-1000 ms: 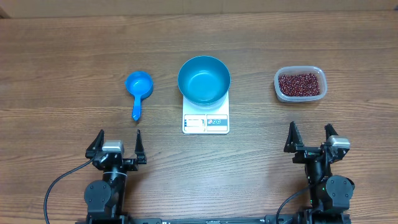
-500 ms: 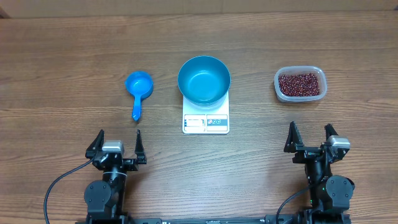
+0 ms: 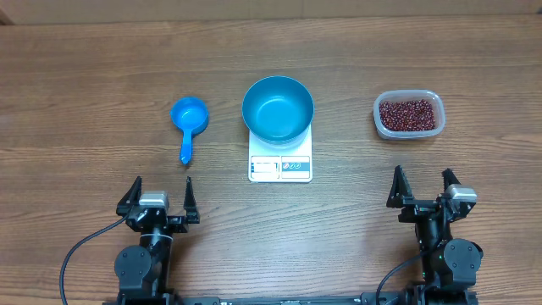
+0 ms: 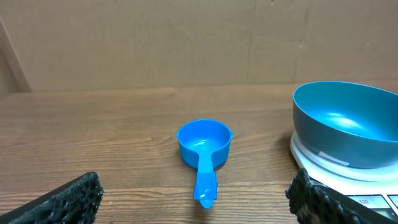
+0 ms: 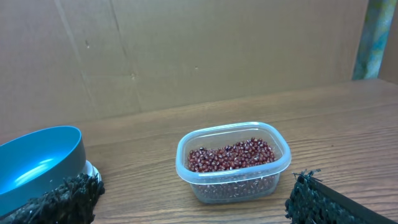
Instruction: Scoop item into bowl and weigh 150g on scale
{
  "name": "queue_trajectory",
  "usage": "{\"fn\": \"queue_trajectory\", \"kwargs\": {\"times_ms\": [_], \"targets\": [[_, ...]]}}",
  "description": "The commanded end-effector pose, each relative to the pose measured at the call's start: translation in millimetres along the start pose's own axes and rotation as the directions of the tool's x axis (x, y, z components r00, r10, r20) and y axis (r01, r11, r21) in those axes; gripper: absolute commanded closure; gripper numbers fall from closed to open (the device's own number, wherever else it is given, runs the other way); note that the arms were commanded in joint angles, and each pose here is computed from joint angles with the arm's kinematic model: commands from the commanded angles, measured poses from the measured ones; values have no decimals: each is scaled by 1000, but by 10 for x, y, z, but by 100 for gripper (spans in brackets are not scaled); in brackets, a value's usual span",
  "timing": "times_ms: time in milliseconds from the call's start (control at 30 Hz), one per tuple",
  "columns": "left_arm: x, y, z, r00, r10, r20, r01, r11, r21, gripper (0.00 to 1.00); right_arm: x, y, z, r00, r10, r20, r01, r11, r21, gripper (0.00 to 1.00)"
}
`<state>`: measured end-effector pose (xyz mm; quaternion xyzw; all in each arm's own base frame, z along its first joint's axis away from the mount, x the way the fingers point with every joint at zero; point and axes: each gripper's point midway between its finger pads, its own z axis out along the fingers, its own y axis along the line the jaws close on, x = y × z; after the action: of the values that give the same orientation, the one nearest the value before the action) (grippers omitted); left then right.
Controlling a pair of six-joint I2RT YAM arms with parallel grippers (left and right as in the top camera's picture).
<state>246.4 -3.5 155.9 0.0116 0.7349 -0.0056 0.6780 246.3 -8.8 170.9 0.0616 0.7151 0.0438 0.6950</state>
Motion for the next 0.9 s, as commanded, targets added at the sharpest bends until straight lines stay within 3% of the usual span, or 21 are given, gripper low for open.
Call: {"fn": "queue_trajectory", "kwargs": {"times_ms": [0,867], "targets": [[2,-4,-2,1000,20,3,-20,1000,1,1,12,-4,0,1000,-4,6,4,1000,-1,0],[-10,-68,-52,999,-19,-44,21,999,38,0,12,-4,0,1000,-4,6,4,1000,-1,0]]}}
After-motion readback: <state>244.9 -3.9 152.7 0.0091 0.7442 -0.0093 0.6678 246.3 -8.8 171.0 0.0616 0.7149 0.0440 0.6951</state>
